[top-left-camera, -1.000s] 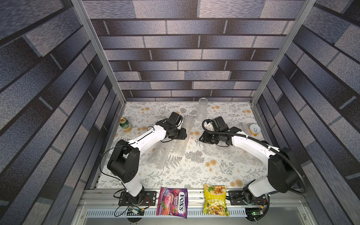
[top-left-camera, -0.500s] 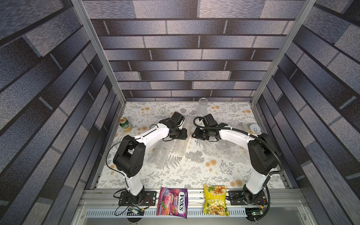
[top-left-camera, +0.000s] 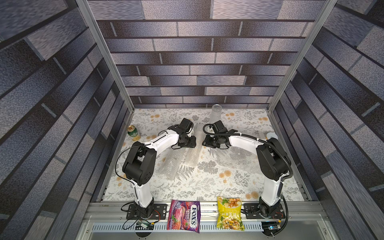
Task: Unwrap the vase from the bubble wrap
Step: Unwrap the bubble wrap at the center of the board.
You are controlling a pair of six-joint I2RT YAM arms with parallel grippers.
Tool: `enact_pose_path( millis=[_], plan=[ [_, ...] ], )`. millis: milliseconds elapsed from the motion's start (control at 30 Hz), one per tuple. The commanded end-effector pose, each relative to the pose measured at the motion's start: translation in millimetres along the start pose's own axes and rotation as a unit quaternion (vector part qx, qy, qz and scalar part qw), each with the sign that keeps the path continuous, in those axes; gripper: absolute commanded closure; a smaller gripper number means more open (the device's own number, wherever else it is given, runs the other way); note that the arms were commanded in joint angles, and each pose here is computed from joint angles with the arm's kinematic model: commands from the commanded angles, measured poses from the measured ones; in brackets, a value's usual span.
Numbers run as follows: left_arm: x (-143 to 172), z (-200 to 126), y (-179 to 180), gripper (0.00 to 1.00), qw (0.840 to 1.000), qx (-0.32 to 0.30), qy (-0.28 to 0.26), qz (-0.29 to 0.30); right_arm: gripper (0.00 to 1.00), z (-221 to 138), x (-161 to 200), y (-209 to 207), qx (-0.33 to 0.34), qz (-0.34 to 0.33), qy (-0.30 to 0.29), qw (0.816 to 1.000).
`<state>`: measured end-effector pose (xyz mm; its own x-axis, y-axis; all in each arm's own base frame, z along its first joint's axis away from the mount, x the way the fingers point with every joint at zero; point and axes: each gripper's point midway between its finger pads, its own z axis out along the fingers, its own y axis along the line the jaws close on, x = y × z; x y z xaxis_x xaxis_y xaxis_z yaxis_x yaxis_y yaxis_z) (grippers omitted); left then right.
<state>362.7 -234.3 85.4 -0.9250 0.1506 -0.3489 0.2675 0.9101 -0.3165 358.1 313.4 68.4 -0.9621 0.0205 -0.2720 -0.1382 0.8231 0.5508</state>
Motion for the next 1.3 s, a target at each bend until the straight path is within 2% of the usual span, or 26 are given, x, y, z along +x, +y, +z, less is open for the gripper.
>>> enact_pose_path(
  millis=[0, 1167, 1267],
  plan=[
    [-0.9, 1.8, 3.8, 0.47, 1.000, 0.000, 0.006, 0.006, 0.71, 9.3, 3.8, -3.6, 0.014, 0.000, 0.011, 1.000],
    [0.4, 9.3, 18.9, 0.47, 1.000, 0.010, 0.013, -0.018, 0.72, 22.8, 0.2, -1.1, 0.029, -0.012, 0.019, 0.999],
    [-0.2, 8.9, 19.0, 0.47, 1.000, 0.011, 0.013, -0.018, 0.72, 35.1, 5.8, -10.0, 0.039, -0.008, 0.033, 0.999]
  ],
)
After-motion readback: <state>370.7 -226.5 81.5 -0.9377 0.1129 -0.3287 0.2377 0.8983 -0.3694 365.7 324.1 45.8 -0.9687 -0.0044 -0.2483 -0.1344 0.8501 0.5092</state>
